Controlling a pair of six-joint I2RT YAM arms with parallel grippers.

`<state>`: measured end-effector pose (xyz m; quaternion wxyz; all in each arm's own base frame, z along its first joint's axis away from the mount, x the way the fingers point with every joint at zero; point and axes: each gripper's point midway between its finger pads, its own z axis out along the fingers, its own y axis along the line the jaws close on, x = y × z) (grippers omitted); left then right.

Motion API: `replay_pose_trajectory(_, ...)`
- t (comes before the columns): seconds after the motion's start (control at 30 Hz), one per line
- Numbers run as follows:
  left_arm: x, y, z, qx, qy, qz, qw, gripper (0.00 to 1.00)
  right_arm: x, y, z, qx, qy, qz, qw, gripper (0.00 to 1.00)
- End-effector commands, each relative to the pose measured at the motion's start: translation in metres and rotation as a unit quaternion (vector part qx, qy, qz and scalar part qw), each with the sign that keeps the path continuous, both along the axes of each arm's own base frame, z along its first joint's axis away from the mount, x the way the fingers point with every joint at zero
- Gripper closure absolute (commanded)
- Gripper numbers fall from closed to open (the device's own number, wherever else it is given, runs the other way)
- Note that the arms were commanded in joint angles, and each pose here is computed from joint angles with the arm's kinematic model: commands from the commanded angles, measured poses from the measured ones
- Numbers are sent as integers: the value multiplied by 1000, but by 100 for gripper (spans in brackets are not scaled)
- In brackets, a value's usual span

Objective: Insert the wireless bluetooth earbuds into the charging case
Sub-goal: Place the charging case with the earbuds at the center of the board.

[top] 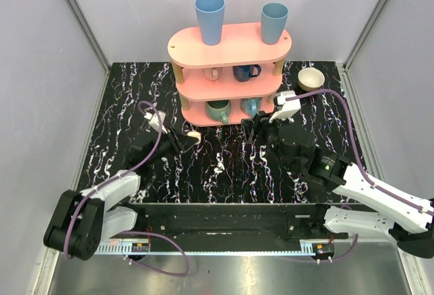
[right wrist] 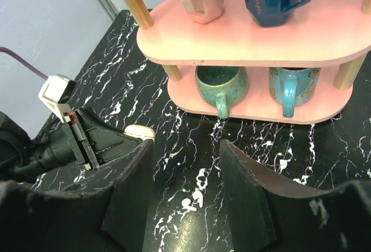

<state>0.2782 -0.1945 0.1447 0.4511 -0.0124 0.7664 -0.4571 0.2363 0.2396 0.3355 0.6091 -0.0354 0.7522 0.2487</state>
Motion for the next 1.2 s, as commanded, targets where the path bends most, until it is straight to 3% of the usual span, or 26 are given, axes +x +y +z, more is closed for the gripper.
replay_pose_trajectory(0.0,-2,-5,-12,-49,36,-7,998,100,1,-9,7,19,-3,-15,1000,43)
replay_pose_trajectory(0.17,-6,-8,-49,-62,91,-10,994,100,1,-12,6,20,0,-18,1000,42)
replay_pose_trajectory(0.77,-4,-7,-91,-8,134,-20,991,98,8,3,4,-5,7,-9,1000,41)
replay_pose_trajectory(0.83,-5,-5,-96,-1,143,-15,990,95,10,3,3,-11,4,-12,1000,41)
replay_pose_trajectory(0.87,-4,-3,-98,5,140,-10,990,87,11,1,3,-15,4,-18,1000,41)
replay_pose_trajectory(0.97,-4,2,-104,20,145,1,989,88,13,-5,-1,-25,3,-30,999,41)
replay_pose_trajectory(1.1,-5,10,-113,37,161,23,986,78,12,-5,0,-25,2,-26,999,41)
replay_pose_trajectory(1.17,-3,12,-111,46,151,29,987,78,12,-5,-2,-28,3,-27,999,41)
